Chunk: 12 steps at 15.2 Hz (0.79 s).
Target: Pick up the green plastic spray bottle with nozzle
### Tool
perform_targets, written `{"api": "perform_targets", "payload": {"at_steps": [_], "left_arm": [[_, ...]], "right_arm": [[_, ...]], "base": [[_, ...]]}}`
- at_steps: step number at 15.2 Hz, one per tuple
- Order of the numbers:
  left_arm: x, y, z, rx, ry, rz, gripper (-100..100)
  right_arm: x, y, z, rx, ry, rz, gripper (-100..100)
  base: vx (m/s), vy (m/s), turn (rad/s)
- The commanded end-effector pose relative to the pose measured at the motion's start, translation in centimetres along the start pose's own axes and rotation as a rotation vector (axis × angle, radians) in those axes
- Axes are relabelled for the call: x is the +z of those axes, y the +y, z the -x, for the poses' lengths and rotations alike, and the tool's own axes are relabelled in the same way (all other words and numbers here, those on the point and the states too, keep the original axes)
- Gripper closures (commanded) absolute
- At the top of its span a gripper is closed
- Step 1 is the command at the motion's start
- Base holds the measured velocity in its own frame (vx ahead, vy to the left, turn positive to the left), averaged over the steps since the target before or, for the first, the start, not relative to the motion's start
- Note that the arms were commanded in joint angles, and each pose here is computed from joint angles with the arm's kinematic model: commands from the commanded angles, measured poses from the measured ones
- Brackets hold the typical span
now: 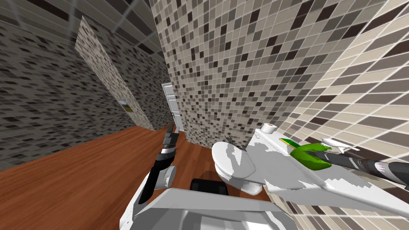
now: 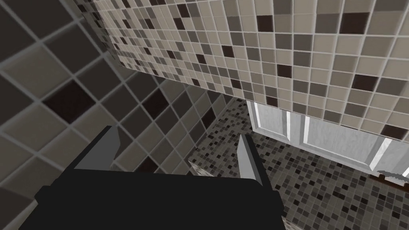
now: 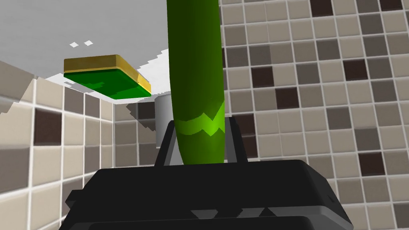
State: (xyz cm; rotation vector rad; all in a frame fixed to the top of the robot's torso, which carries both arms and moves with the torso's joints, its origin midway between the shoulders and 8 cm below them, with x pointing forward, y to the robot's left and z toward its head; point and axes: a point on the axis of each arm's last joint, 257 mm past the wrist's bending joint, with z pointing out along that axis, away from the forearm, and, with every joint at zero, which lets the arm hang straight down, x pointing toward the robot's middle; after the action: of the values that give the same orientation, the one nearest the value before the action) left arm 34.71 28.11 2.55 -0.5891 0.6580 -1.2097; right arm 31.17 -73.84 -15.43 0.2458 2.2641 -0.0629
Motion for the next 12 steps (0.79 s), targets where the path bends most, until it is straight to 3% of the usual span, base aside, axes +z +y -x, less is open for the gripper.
{"api": "perform_targets", "payload": {"at_steps": [1,10,12], "left_arm": [[0.0,0.0,0.0,0.000,0.000,0.000,0],[0.0,0.0,0.0,0.000,0.000,0.000,0],[0.0,0.0,0.0,0.000,0.000,0.000,0]], "right_arm": [[0.0,-0.6,0.0,0.024,0.003,-0.025,100],[-0.9,-4.7,0.9,0.161,-0.014,-0.190,100],[-0.7,-4.4,0.7,0.149,-0.011,-0.177,100]], "base": [[-0.294,-0.029,0.251],[-0.269,-0.023,0.326],[-0.157,0.006,0.179]]}}
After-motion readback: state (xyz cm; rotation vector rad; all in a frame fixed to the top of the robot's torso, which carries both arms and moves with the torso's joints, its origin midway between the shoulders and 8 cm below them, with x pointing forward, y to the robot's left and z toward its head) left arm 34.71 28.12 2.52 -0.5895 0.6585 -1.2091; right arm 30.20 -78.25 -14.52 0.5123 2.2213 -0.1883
